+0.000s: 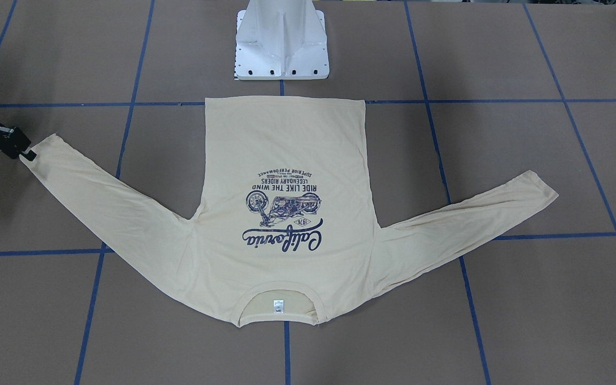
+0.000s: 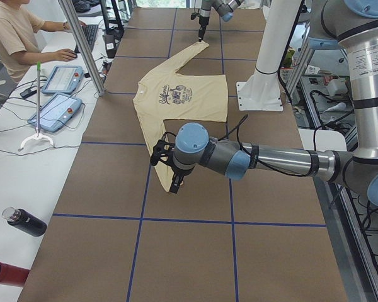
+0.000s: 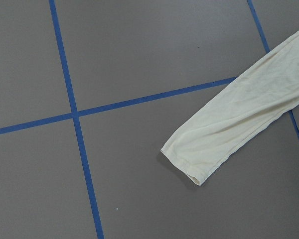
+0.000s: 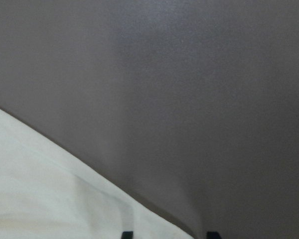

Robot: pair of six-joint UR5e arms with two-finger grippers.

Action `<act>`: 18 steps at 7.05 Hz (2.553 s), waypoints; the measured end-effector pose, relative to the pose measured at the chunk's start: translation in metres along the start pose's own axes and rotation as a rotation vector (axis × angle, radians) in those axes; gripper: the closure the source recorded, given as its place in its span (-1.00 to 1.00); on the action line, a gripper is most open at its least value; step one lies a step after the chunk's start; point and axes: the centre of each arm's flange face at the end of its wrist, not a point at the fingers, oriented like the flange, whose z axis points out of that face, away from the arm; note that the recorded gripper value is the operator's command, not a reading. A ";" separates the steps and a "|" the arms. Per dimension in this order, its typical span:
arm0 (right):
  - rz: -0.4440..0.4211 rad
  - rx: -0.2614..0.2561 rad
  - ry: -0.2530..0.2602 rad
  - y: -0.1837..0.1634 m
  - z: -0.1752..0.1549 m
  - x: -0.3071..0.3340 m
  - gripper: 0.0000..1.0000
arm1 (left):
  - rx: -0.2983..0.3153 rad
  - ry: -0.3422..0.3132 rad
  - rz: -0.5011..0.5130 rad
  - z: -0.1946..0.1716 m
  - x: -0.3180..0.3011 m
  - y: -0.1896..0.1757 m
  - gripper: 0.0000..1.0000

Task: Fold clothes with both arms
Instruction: 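Move the right gripper to the sleeve cuff nearest it and grasp, then carry the grasped sleeve across the shirt body toward the collar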

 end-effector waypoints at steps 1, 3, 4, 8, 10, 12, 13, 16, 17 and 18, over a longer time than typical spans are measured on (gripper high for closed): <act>0.001 0.001 0.000 0.000 0.000 0.001 1.00 | 0.001 0.000 0.000 0.000 0.000 0.000 -1.00; 0.002 0.002 -0.004 -0.001 -0.002 -0.001 1.00 | 0.002 0.000 0.001 -0.001 0.001 0.000 -1.00; 0.005 0.003 -0.010 -0.002 -0.005 -0.002 1.00 | 0.003 0.000 0.001 -0.001 0.001 0.000 -1.00; 0.075 0.001 -0.118 -0.026 -0.055 -0.083 1.00 | 0.029 0.009 0.038 -0.014 0.019 -0.006 -1.00; 0.211 -0.006 -0.137 -0.065 -0.075 -0.215 1.00 | 0.025 0.047 0.044 -0.014 0.024 -0.006 -1.00; 0.319 0.036 -0.113 -0.093 -0.092 -0.353 1.00 | 0.020 0.060 0.042 -0.013 0.024 -0.006 -1.00; 0.349 0.079 -0.083 -0.092 -0.097 -0.423 1.00 | 0.020 0.061 0.042 -0.012 0.024 -0.007 -1.00; 0.297 0.161 -0.119 -0.066 -0.122 -0.562 1.00 | 0.019 0.063 0.043 -0.012 0.025 -0.008 -1.00; 0.251 0.190 -0.134 -0.048 -0.111 -0.618 1.00 | 0.018 0.064 0.044 -0.012 0.025 -0.008 -1.00; 0.195 0.216 -0.137 -0.026 -0.095 -0.680 1.00 | 0.016 0.064 0.044 -0.010 0.025 -0.008 -1.00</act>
